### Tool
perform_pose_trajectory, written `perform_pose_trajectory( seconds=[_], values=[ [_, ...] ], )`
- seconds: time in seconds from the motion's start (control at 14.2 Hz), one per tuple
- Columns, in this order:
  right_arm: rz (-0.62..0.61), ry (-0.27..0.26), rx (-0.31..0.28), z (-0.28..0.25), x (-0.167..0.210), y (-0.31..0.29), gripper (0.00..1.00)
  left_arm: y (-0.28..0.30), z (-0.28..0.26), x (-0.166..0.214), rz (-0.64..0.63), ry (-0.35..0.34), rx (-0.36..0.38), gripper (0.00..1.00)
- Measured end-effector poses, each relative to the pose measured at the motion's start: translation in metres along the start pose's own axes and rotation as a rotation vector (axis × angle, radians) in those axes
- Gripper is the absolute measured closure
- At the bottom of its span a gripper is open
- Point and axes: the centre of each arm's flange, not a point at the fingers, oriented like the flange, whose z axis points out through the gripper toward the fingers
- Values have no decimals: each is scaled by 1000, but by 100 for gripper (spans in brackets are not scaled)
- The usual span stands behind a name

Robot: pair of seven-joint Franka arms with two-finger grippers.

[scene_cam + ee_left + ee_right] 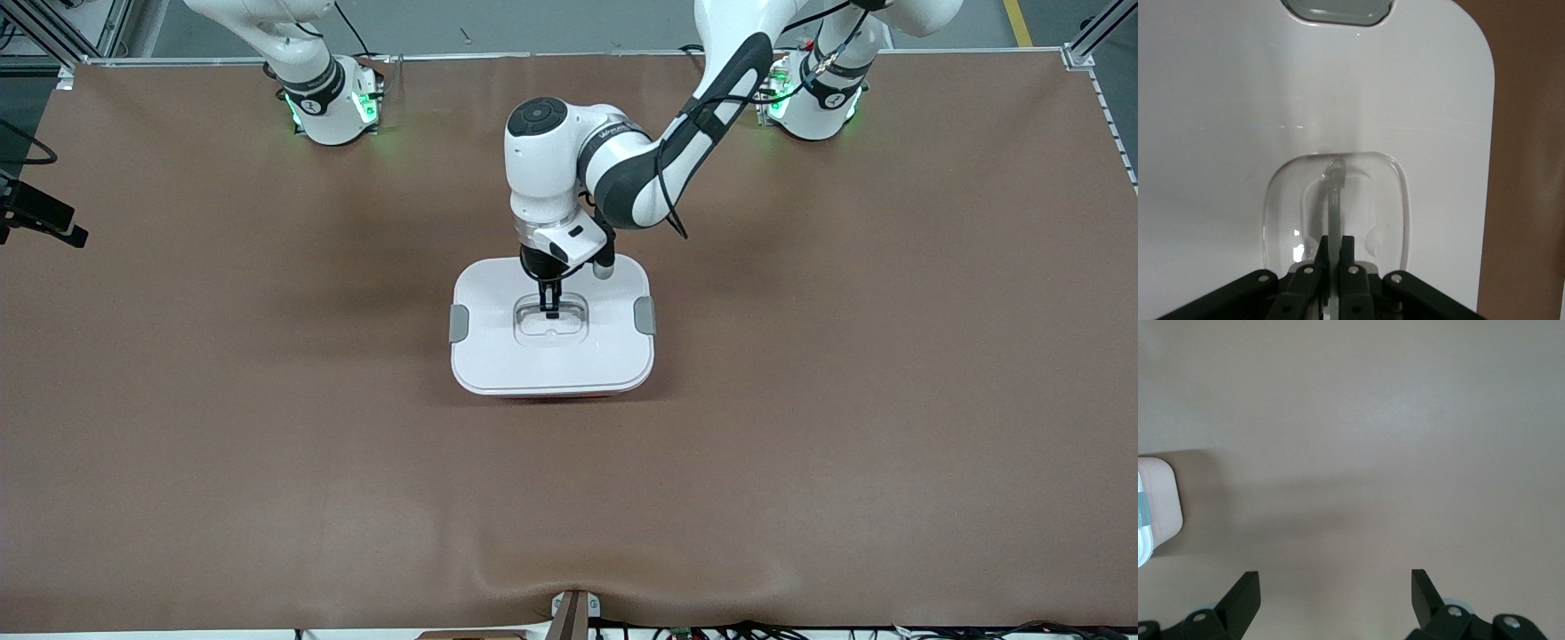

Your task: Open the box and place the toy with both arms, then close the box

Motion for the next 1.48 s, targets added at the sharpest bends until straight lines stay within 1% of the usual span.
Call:
perform_pose_trajectory(
  seconds=[0.35,0.78,1.48],
  values=[
    [1,1,0,0,0,0,0,0,0,0,2,1,-1,93],
    [0,5,0,-2,0,0,0,-3,1,-1,29,13,-21,93],
    [0,5,0,-2,0,0,0,-6,3,-1,36,16,-22,93]
  ],
)
